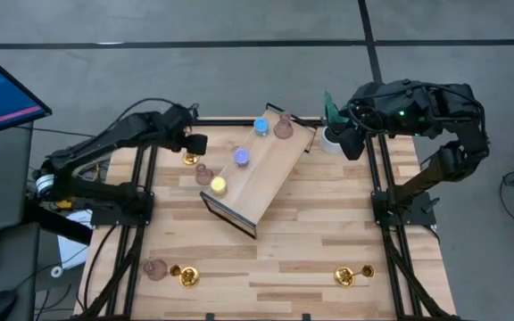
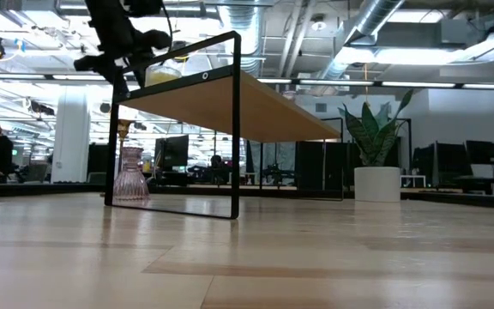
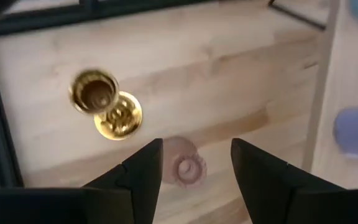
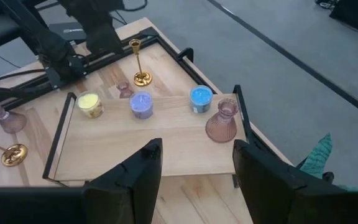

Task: Pick & Place candle stick holders
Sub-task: Put the top glass candle holder on the shelf

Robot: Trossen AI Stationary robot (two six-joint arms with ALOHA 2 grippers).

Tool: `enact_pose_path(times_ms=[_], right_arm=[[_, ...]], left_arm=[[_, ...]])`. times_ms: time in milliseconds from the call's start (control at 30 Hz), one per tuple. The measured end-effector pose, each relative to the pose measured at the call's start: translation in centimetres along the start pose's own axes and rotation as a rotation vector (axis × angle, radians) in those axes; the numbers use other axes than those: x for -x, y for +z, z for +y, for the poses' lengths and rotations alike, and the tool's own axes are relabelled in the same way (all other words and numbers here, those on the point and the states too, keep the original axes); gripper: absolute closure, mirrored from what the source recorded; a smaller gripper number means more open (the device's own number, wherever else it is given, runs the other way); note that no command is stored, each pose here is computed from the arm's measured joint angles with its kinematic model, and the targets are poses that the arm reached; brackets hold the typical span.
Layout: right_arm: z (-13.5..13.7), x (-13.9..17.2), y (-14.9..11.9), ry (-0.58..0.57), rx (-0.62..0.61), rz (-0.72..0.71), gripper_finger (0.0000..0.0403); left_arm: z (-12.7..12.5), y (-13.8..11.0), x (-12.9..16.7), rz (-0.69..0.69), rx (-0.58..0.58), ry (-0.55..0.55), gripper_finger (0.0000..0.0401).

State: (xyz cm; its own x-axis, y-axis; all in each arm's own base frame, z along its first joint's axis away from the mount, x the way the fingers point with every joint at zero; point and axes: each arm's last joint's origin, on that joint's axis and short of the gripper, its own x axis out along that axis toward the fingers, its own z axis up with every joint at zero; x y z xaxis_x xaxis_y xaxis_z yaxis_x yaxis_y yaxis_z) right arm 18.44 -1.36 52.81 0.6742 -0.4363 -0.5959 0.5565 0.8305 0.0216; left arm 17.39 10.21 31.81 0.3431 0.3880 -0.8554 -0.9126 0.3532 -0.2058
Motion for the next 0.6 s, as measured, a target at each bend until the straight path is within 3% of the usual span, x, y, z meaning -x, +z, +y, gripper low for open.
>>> enact_pose_path(times_ms=[333,600], right_arm=[[0.0,0.0,0.0,0.005,-0.001,0.002,0.0217],[0.0,0.0,0.0,0.005,0.002,0.002,0.0217]], left_arm=[[-1.5,-1.0,-1.2,0.060,0.089,0.041,0.0211],[-2.3,-1.9,-3.5,0.153,0.095,0.077,0.0211]])
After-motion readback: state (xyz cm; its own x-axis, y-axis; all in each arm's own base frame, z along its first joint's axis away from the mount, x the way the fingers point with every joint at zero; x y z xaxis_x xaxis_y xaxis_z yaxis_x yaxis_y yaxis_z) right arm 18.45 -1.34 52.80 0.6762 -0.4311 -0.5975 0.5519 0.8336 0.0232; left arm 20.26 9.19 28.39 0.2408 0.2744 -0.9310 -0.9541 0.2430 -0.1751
